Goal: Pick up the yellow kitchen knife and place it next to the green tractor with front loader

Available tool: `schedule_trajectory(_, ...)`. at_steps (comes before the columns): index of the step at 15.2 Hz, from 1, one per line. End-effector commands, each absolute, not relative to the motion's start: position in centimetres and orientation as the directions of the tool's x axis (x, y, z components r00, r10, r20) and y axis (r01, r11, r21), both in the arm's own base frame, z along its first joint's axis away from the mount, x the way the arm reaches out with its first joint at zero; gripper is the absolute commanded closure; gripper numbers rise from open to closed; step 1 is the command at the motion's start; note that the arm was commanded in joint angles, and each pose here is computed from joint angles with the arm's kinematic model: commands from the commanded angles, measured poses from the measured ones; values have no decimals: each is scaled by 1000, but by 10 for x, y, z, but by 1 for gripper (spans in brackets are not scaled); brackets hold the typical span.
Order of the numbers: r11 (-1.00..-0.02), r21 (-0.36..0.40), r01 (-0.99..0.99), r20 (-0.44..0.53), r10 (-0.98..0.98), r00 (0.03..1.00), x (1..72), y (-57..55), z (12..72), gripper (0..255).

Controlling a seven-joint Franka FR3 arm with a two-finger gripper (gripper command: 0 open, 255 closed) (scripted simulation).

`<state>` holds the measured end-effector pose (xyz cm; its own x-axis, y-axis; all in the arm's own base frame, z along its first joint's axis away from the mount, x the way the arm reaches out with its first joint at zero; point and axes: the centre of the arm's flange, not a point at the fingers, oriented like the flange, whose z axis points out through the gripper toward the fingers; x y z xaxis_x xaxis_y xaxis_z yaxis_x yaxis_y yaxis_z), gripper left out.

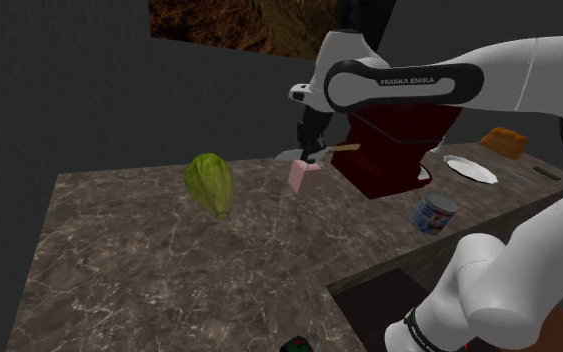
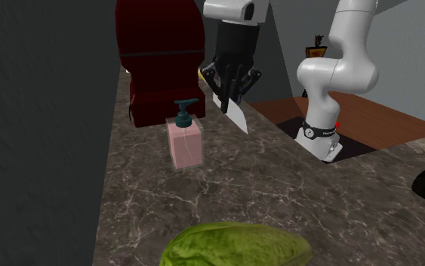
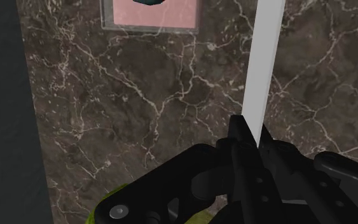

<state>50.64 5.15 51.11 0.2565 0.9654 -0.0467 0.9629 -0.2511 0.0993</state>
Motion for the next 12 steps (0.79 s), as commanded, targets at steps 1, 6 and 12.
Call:
schedule_trajectory(1,-251,99,963,-47,965,257,507,52,522,255)
schedule_trajectory(6,-251,99,963,-47,965,257,507,52,544,255)
schedule_trajectory(12,-251,99,963,-47,965,257,450,106,544,255)
